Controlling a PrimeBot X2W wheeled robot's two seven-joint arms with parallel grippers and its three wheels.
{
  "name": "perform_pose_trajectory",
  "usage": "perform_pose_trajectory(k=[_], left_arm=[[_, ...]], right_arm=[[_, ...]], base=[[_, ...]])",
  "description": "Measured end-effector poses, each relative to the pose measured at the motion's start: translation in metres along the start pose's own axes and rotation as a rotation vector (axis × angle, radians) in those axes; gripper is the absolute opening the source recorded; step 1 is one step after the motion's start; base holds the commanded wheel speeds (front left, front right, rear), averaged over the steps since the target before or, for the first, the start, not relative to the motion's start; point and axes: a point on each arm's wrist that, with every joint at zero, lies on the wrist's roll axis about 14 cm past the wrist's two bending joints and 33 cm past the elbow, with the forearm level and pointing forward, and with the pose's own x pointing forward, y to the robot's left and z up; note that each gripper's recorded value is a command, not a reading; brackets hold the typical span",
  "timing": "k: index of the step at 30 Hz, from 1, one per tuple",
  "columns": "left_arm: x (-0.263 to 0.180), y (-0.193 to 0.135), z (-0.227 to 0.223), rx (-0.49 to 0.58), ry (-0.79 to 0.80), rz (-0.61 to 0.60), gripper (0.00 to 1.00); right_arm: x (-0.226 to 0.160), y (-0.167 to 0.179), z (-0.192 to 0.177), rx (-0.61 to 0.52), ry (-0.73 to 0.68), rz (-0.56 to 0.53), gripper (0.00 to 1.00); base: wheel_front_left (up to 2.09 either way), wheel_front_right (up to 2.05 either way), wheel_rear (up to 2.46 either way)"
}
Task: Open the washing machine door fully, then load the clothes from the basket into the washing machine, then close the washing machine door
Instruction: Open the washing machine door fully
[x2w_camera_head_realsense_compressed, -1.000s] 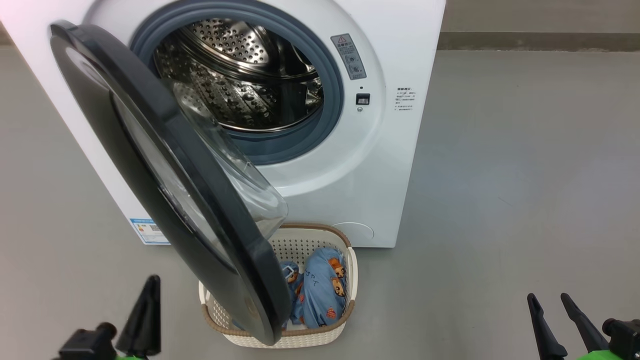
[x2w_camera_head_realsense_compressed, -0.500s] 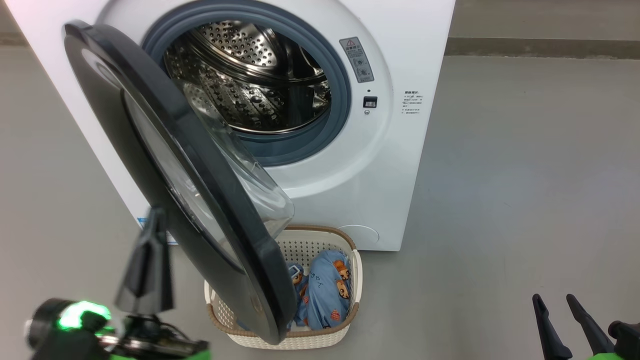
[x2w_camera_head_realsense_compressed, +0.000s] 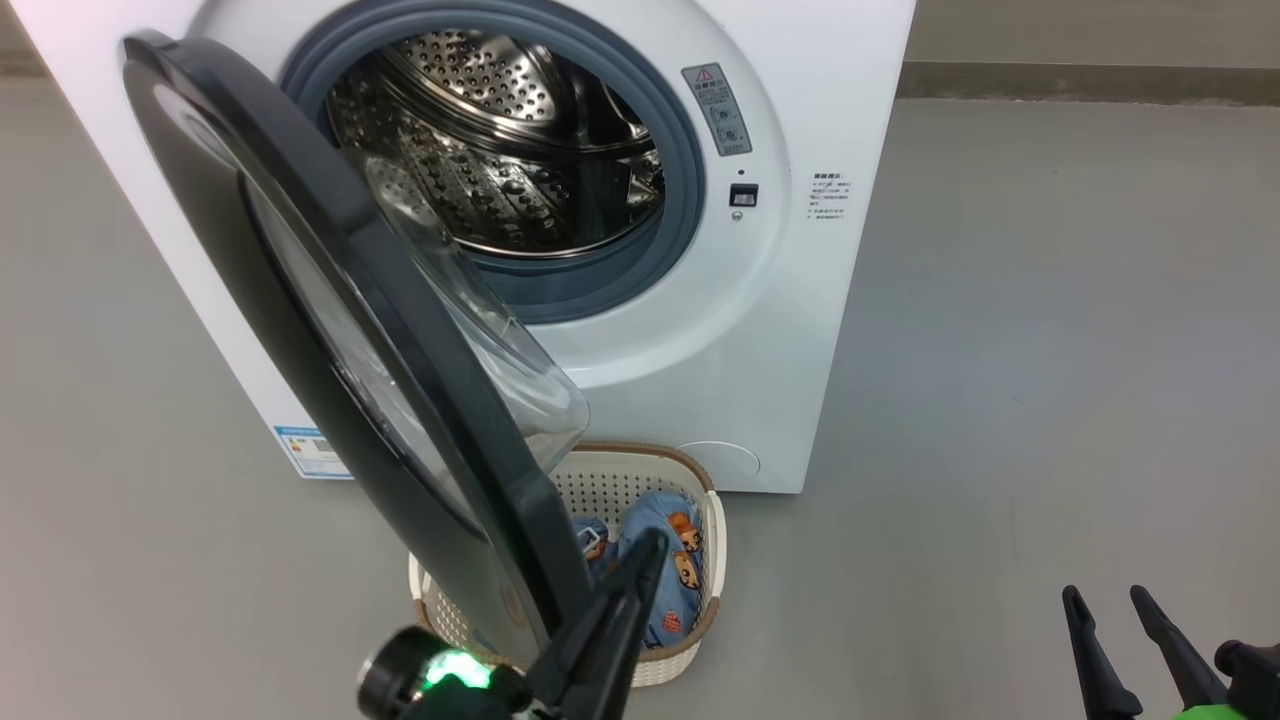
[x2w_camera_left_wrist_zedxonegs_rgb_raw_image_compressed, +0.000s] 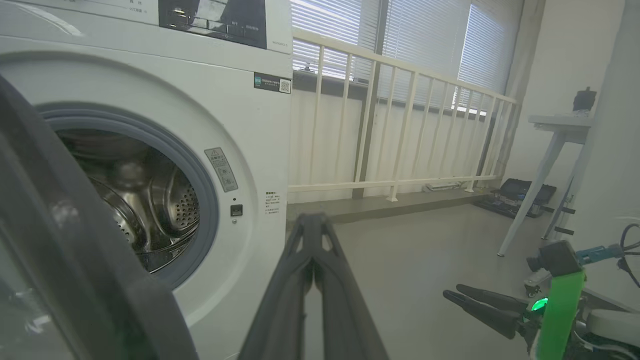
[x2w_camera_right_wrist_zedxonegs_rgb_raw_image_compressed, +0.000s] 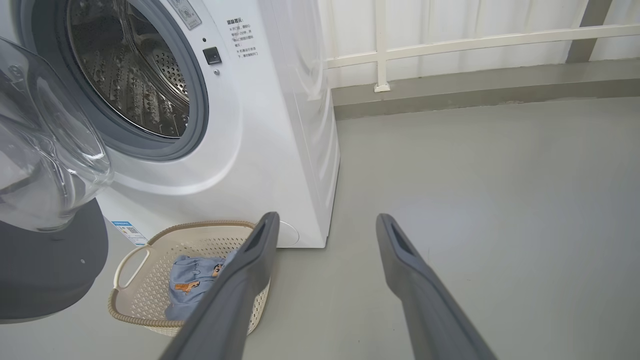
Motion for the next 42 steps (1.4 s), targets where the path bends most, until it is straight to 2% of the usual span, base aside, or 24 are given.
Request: perform_pose_trajectory(k=[6,17,28,42], left_arm=[[-0.010,0.007,-0.049,-0.069,0.131,0.044,0.00],[-0.005,0.029,-0.079,-0.081,0.195,0.105,0.00],[-0.008,0.049,-0.087,-0.074,0.216,0.171,0.00],[-0.011,0.056,-0.081,-0.078,0.197,0.200,0.00]], right_arm=[[-0.001,-0.001,-0.002,0.001,0.005,-0.002,1.00],[-0.001,-0.002,-0.003,0.001,0.008,-0.006,1.00],[0.001,0.002,-0.001,-0.005,0.005,0.007,1.00],[0.009,0.012,0.000,-0.010,0.003,0.043,1.00]], base=[[0.00,0.00,0.00],[0.00,0.00,0.00],[0.00,0.00,0.00],[0.00,0.00,0.00]])
